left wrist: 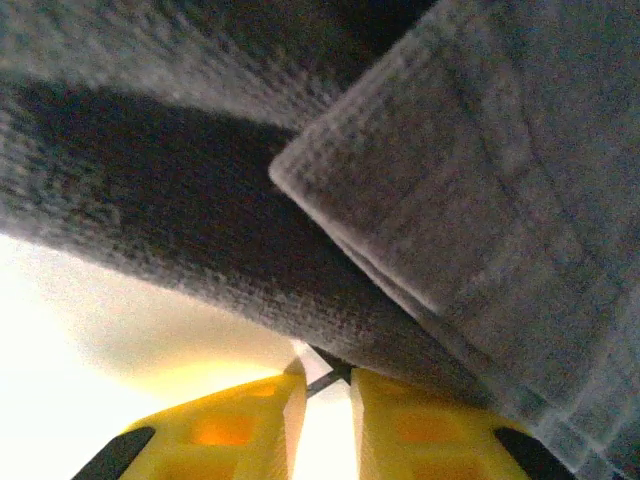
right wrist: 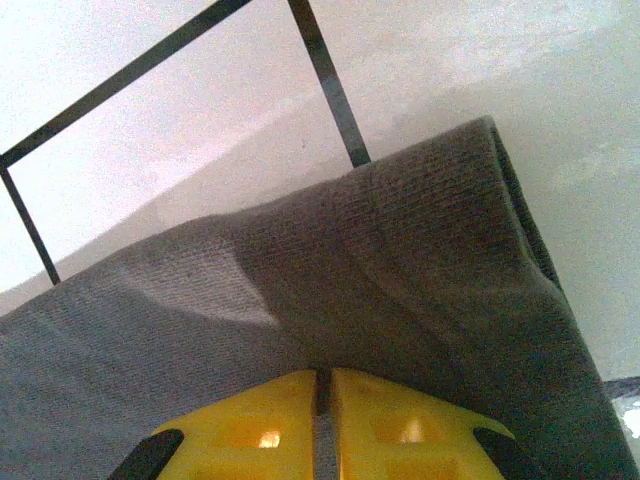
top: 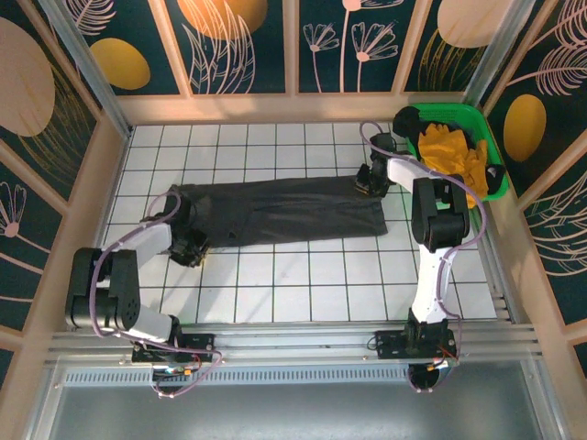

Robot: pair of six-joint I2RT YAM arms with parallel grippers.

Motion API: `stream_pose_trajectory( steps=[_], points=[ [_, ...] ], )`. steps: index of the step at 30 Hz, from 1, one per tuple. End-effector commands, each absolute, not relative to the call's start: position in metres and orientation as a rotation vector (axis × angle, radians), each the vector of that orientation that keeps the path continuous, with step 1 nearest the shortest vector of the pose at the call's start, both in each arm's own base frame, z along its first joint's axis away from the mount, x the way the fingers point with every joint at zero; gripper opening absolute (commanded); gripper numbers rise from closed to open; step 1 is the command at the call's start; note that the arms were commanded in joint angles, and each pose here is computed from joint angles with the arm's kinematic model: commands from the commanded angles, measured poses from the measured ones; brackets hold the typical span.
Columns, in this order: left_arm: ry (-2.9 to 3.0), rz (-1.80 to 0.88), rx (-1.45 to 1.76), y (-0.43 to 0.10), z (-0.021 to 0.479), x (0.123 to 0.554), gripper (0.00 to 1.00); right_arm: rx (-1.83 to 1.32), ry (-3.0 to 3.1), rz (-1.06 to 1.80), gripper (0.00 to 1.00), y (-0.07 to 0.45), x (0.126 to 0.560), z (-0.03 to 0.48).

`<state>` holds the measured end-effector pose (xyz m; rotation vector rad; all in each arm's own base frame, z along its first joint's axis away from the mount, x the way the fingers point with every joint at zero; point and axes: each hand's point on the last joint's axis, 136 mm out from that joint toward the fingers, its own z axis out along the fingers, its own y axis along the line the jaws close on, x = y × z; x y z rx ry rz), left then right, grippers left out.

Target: Fold and stack the t-shirts

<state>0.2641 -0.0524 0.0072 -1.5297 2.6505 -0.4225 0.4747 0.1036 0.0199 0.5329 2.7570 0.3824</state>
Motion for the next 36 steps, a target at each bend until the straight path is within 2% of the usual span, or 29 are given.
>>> stream_pose_trajectory(
  steps=[1, 7, 14, 18, 23, 26, 29, 33, 36],
  points=[
    [2.535, -0.454, -1.511, -0.050, -0.004, 0.323, 0.19, 0.598, 2.947, 0.134, 0.15, 0.076, 0.427, -0.016],
    [2.468, -0.378, -1.426, -0.030, 0.004, 0.414, 0.18, 0.670, 3.019, -0.082, 0.15, 0.050, 0.377, -0.023],
    [2.421, -0.629, -1.333, -0.058, 0.003, 0.533, 0.16, 0.797, 3.080, -0.069, 0.15, 0.058, 0.286, -0.025],
    [2.317, -0.874, -1.258, -0.094, 0.016, 0.602, 0.17, 0.811, 3.133, 0.000, 0.15, 0.090, 0.234, -0.026],
    [2.267, -1.158, -1.078, -0.169, 0.029, 0.663, 0.18, 0.821, 3.190, 0.204, 0.15, 0.153, 0.197, -0.025],
    [2.218, -1.266, -1.026, -0.196, 0.036, 0.680, 0.19, 0.778, 3.210, 0.342, 0.16, 0.197, 0.189, -0.018],
    [2.212, -1.243, -1.009, -0.196, 0.051, 0.681, 0.21, 0.741, 3.185, 0.384, 0.17, 0.220, 0.195, -0.003],
    [2.226, -1.024, -0.945, -0.171, 0.102, 0.658, 0.34, 0.714, 3.098, 0.368, 0.25, 0.216, 0.210, 0.028],
    [2.223, -0.846, -0.951, -0.143, 0.138, 0.620, 0.47, 0.694, 3.036, 0.369, 0.32, 0.203, 0.219, 0.050]
  ],
)
